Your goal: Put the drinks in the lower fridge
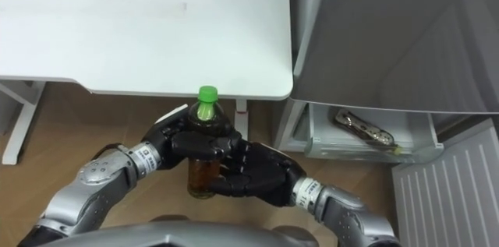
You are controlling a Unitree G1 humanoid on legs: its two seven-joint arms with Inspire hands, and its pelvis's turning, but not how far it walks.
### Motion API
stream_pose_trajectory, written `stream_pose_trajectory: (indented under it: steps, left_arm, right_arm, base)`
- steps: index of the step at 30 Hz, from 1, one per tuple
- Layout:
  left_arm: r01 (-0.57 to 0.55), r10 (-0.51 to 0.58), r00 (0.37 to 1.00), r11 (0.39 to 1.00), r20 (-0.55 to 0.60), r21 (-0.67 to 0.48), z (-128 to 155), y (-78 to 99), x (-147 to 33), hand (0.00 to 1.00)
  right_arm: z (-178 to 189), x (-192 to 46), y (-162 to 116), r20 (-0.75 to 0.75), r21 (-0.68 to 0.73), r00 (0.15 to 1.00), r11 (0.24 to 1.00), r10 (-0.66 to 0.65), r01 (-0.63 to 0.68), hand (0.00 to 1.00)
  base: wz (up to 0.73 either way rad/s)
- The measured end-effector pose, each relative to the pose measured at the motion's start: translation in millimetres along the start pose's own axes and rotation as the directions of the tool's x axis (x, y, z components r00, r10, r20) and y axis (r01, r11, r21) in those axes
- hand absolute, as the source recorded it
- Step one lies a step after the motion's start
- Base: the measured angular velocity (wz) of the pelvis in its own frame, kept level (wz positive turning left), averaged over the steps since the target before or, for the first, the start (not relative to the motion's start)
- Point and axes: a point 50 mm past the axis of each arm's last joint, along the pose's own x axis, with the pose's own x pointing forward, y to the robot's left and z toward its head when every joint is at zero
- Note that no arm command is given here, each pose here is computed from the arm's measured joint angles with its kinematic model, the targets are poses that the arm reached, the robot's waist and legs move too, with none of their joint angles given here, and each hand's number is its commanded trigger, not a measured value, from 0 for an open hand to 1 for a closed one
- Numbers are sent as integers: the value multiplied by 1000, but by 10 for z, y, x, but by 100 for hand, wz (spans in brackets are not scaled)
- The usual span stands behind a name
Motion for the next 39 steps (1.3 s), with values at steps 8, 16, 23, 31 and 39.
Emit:
stream_pose_trajectory:
  steps: [8, 16, 23, 31, 39]
  left_arm:
    - [4, -4, 1000, 1000, -2, 3, 0, 3, -4, 100]
    - [16, -16, 1000, 1000, -7, 17, 2, 5, -12, 100]
    - [27, -27, 1000, 999, 15, 32, 63, -14, -12, 100]
    - [28, -29, 999, 999, 23, 37, 87, -14, -6, 100]
    - [21, -22, 999, 999, 30, 37, 107, 4, -7, 100]
  right_arm:
    - [9, -25, -13, -13, -22, 1000, 1000, 13, -14, 0]
    - [-4, -39, -23, -19, -19, 1000, 1000, 23, -23, 0]
    - [9, -71, -42, -9, -15, 999, 999, 37, -37, 0]
    - [-29, -107, -72, -36, -18, 999, 999, 35, -36, 0]
    - [-74, -125, -85, -56, -2, 998, 1000, 30, -30, 0]
  base:
    - [0]
    - [0]
    - [0]
    - [0]
    - [0]
